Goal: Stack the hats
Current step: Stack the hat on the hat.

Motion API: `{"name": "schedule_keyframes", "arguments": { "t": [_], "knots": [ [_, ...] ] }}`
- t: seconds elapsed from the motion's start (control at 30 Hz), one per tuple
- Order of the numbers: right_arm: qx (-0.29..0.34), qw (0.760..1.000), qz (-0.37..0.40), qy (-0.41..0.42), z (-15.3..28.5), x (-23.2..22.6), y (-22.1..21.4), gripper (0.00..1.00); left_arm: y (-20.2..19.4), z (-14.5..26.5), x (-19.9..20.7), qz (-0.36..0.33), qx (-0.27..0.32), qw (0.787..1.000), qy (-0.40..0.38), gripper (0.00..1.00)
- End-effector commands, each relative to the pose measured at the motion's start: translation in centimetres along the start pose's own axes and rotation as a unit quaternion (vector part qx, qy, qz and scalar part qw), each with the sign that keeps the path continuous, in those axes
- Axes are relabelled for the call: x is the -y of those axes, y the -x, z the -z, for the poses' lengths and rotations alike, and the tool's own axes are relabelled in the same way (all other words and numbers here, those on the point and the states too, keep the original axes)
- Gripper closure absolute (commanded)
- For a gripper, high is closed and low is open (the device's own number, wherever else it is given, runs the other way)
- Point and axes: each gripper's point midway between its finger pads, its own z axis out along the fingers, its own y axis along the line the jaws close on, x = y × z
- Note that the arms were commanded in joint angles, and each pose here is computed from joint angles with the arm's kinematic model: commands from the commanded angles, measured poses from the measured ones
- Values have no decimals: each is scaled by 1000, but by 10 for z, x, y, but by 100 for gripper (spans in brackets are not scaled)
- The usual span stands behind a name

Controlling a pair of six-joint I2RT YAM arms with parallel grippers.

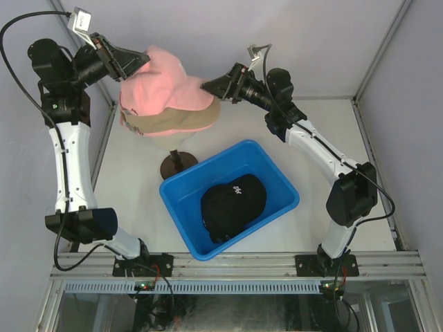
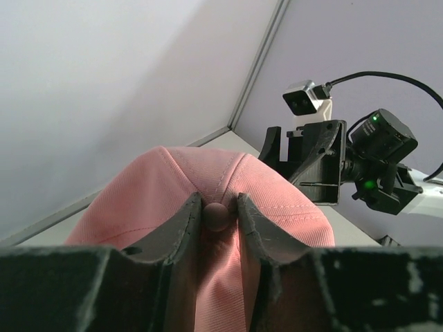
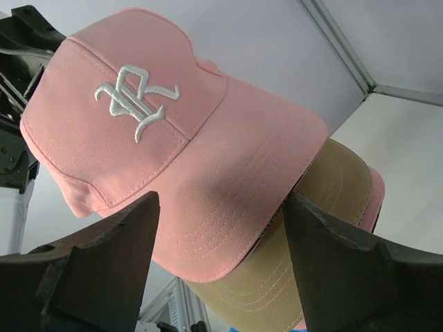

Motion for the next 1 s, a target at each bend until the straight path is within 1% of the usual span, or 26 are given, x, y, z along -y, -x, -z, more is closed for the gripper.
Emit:
{"name": "schedule_keyframes", "arguments": {
  "t": [0.0, 0.2, 0.4, 0.43, 0.47, 0.57, 0.63, 0.7, 0.83, 0.97],
  "knots": [
    [20, 998, 28, 52, 0, -41, 19, 28, 5, 13, 19, -29, 10, 999, 9, 66],
    [17, 999, 23, 44, 2, -38, 16, 28, 8, 21, 22, -37, 26, 998, 40, 58],
    [16, 999, 15, 28, 6, -38, 16, 28, 16, 29, 22, -44, 49, 995, 74, 54],
    [14, 999, 14, 28, 7, -39, 16, 28, 16, 30, 21, -44, 51, 995, 80, 49],
    [12, 999, 13, 29, 6, -39, 15, 28, 17, 30, 21, -44, 55, 994, 85, 46],
    [8, 1000, 10, 27, 5, -39, 14, 28, 19, 32, 16, -39, 62, 992, 102, 45],
    [7, 1000, 10, 26, 4, -39, 14, 28, 20, 36, 8, -36, 71, 988, 129, 44],
    [7, 1000, 10, 26, 5, -40, 14, 28, 22, 42, 2, -34, 83, 983, 158, 44],
    [8, 1000, 10, 25, 8, -43, 15, 28, 21, 62, -14, -28, 116, 965, 233, 44],
    [10, 999, 12, 28, 10, -46, 17, 28, 12, 88, -31, -15, 154, 937, 314, 42]
  ]
}}
